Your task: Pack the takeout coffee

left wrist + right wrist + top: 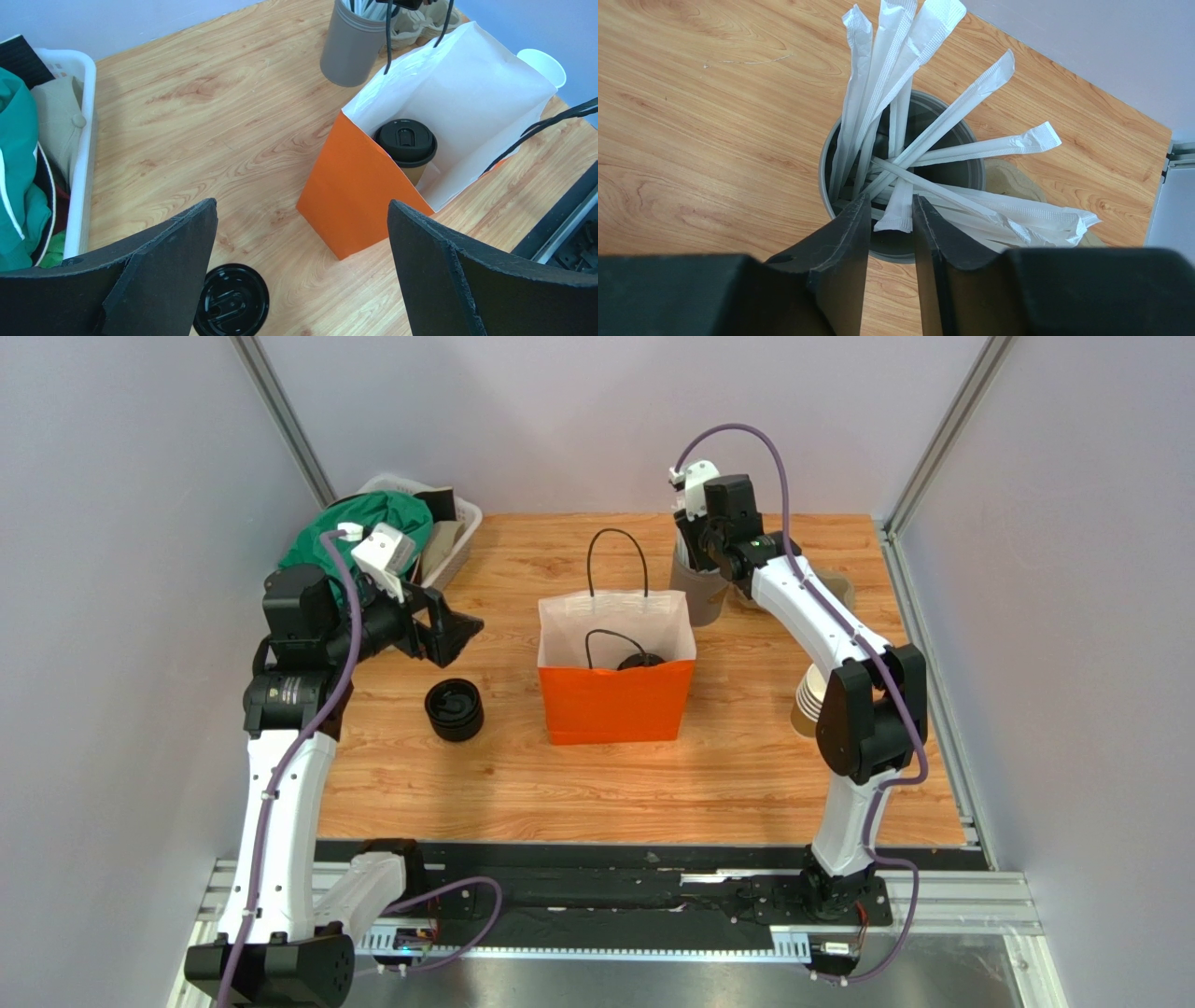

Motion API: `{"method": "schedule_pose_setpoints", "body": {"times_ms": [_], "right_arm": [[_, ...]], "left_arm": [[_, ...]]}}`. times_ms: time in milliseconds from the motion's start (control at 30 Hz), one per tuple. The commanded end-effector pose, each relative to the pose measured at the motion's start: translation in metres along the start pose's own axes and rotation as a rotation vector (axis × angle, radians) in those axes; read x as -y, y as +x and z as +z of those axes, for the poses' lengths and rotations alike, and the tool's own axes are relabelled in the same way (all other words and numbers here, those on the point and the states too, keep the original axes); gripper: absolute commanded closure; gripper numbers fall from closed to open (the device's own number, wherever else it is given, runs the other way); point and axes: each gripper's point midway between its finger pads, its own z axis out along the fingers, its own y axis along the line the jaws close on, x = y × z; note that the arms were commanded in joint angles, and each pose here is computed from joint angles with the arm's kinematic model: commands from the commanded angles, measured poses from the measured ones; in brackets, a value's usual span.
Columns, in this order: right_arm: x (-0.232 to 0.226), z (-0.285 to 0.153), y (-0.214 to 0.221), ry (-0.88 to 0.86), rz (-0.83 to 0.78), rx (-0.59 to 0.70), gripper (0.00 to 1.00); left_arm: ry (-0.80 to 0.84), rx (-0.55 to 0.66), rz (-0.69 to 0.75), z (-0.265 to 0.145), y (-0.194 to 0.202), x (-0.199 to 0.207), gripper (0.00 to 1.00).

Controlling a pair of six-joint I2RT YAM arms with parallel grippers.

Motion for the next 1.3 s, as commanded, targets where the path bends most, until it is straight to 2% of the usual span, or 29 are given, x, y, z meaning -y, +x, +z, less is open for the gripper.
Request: {"method": "schedule_pose_setpoints", "body": {"times_ms": [0,233,567,1267], "right_arm": [[0.004,0.007,-0.009,0.016,-0.005,0.041,0.69],[0.004,0.006,-0.010,0.019,-0.004,0.045,0.84],[0.008,-0.012,-0.026,0.023,-0.002,0.089,0.93],[0.008,-0.123,-0.098,-0.023,0.016,0.279,0.92]], "left_arm": [[0.006,0.040,0.023,-0.003,-0.010,0.001,0.01],[0.006,0.043,0.025,-0.003,-0.010,0.001,0.01],[0.009,0.044,0.026,-0.004,-0.010,0.002,0.01],[-0.006,0.051,0.002,-0.005,-0.010,-0.001,0.01]]}}
